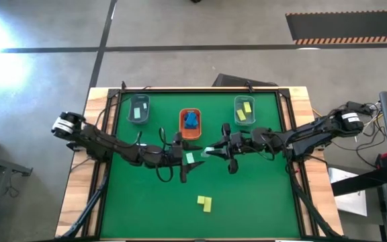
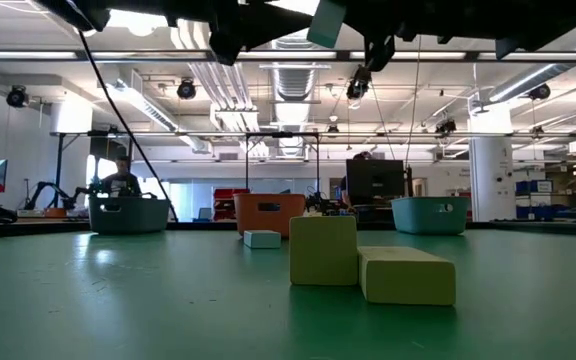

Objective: Sort & place blocks by color
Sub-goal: Put the light blue wooden block into the gray bin

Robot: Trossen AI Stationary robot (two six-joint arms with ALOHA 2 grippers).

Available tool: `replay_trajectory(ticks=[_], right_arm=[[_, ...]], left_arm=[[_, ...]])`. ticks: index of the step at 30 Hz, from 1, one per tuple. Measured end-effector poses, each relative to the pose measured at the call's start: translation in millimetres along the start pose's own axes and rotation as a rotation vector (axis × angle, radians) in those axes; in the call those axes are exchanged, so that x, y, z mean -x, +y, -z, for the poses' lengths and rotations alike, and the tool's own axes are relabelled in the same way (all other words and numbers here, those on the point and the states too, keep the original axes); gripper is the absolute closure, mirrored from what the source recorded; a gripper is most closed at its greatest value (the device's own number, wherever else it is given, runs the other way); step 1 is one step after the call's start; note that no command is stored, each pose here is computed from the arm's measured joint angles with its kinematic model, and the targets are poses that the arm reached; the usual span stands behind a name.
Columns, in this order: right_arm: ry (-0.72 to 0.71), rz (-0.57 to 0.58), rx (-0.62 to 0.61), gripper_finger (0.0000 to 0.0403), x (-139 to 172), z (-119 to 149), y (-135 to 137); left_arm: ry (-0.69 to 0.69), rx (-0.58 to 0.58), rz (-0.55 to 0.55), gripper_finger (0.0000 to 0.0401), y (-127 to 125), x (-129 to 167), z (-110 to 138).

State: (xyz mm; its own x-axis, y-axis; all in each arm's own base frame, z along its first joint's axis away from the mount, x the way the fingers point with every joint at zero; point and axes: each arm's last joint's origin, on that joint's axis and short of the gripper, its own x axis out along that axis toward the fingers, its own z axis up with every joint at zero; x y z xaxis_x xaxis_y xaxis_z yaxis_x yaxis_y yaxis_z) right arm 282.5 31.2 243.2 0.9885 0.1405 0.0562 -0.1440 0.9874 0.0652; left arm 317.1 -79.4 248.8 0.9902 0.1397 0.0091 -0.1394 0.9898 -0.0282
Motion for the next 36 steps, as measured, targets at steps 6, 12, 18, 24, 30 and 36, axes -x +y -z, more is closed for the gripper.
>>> replay_trajectory(ticks=[6,12,18,24,30,36], right_arm=[[-0.015,-0.048,0.016,0.0359,1.2,-3.2,1.4],[-0.067,-0.065,0.031,0.0359,1.4,-8.3,2.2],[-0.101,-0.045,0.063,0.0359,1.6,-11.3,1.3],[-0.13,-0.04,0.1,0.0359,-0.1,-17.1,1.6],[-0.127,-0.033,0.11,0.0354,-0.3,-17.0,-0.6],[-0.12,-0.004,0.116,0.0326,-2.0,-14.7,-1.9]], left_arm=[[-0.045,0.025,-0.01,0.017,-1.3,-6.9,-0.9],[-0.055,0.071,-0.023,0.0177,3.3,-8.4,-1.3],[-0.064,0.077,-0.028,0.0257,3.8,-8.9,-2.8],[-0.067,0.073,-0.032,0.0362,7.2,-9.7,-2.9],[-0.066,0.071,-0.037,0.0361,7.8,-9.8,-2.6],[-0.06,0.075,-0.046,0.0361,8.4,-9.6,-1.3]])
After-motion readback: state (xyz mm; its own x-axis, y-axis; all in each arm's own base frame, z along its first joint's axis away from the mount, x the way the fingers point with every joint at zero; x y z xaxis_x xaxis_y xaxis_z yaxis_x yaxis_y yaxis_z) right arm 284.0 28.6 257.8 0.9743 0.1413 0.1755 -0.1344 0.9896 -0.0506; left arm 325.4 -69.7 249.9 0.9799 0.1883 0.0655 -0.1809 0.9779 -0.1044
